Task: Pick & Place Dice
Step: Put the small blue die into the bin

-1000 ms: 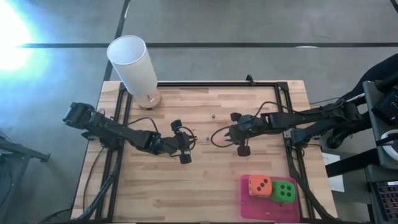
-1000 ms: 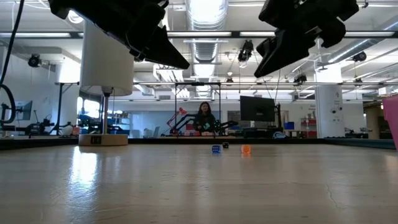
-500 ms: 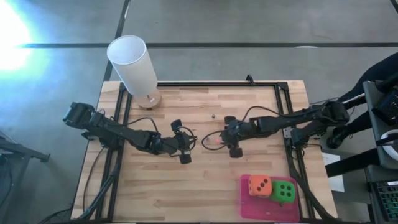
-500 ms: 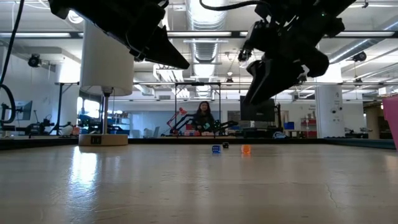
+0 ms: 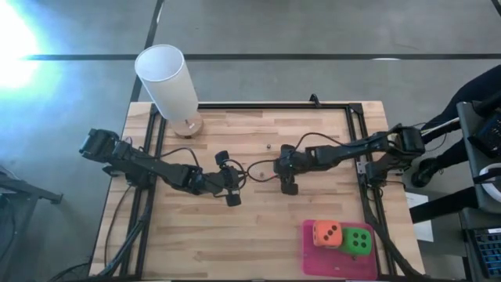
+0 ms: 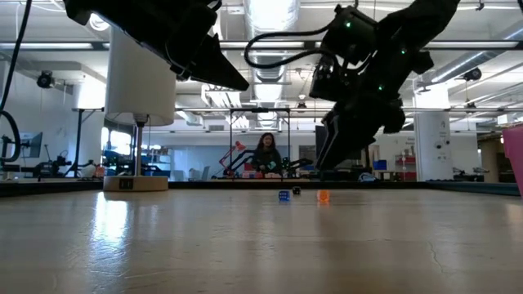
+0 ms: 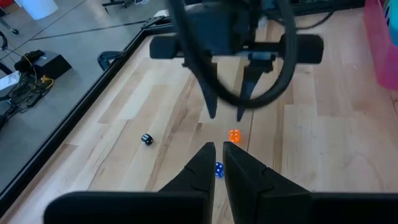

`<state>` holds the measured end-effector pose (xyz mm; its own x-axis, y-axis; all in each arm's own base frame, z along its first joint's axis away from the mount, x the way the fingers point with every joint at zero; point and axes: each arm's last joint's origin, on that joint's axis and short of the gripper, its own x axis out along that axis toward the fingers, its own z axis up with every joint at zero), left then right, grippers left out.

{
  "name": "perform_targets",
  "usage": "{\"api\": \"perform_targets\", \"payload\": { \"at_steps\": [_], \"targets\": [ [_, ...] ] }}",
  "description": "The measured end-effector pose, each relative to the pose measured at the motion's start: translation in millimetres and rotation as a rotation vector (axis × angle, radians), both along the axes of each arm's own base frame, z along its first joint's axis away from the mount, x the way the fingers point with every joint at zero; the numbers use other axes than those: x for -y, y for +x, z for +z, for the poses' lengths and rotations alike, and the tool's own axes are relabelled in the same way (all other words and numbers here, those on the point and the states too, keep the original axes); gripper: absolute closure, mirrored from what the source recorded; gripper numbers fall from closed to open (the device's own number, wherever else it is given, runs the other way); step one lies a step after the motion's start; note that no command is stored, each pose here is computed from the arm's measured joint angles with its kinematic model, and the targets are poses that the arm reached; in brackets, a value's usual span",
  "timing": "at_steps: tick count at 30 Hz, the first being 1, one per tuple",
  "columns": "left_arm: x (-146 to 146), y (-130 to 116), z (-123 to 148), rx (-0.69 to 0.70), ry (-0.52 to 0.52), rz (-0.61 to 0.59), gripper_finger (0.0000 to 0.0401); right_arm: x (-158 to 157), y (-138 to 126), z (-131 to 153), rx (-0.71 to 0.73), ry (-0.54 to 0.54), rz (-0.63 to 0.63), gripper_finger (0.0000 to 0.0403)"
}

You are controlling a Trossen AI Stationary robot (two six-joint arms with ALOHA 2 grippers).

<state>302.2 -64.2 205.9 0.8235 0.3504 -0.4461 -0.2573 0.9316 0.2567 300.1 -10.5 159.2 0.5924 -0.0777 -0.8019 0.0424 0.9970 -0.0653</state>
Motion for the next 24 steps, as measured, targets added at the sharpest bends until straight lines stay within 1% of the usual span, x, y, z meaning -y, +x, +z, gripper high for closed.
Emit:
{"api": "perform_targets", "payload": {
  "at_steps": [9,24],
  "targets": [
    [0,0,0,-0.003,0.0,-0.001,0.0366,2,6,-22,-0.055,-0.013,0.023,0.0262],
    [0,0,0,-0.002,0.0,0.0,0.0366,10,9,-29,-0.048,-0.016,0.007,0.0263]
  ]
}}
